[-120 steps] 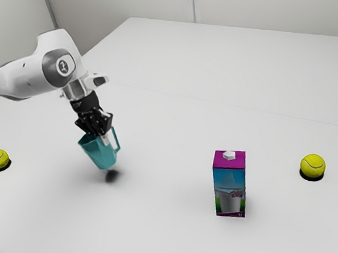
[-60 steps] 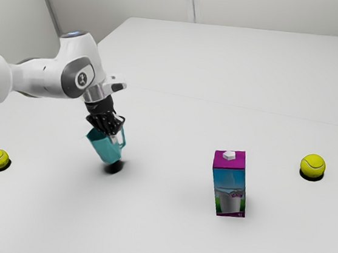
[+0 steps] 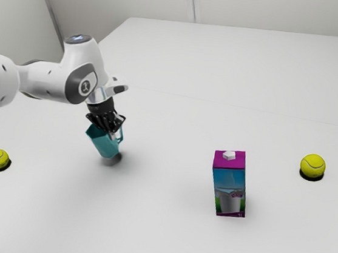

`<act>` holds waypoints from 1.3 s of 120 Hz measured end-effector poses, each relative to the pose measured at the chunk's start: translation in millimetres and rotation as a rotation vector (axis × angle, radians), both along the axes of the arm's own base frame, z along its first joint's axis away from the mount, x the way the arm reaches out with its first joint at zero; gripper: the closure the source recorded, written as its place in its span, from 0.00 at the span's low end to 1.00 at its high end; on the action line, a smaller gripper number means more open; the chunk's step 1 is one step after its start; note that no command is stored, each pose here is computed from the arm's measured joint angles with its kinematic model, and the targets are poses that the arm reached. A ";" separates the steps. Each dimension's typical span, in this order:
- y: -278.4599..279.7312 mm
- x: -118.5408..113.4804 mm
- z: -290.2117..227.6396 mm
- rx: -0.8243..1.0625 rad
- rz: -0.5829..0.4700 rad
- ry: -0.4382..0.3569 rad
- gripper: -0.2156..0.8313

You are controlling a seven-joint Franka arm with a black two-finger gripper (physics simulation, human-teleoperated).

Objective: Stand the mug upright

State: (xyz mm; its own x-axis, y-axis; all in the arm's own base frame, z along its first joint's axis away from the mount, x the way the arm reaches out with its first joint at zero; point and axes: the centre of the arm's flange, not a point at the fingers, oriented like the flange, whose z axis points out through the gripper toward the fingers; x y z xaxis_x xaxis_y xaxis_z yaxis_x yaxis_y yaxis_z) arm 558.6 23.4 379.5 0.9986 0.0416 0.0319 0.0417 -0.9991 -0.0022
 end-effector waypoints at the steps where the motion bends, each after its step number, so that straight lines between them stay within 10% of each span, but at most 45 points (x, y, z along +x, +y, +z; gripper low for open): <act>1: -0.2 0.2 -0.9 0.000 0.001 0.001 0.96; 80: 18.1 2.1 -22.7 0.007 0.060 0.026 0.95; 117: 18.3 2.8 -19.9 0.012 0.045 0.026 0.44; 156: 18.4 8.9 1.8 0.011 0.028 0.008 0.26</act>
State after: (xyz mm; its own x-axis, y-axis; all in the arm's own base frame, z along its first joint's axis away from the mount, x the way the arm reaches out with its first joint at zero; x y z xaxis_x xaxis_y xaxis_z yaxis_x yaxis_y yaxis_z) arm 567.5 41.8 381.3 0.9973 0.0691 0.0245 0.0695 -0.9975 -0.0137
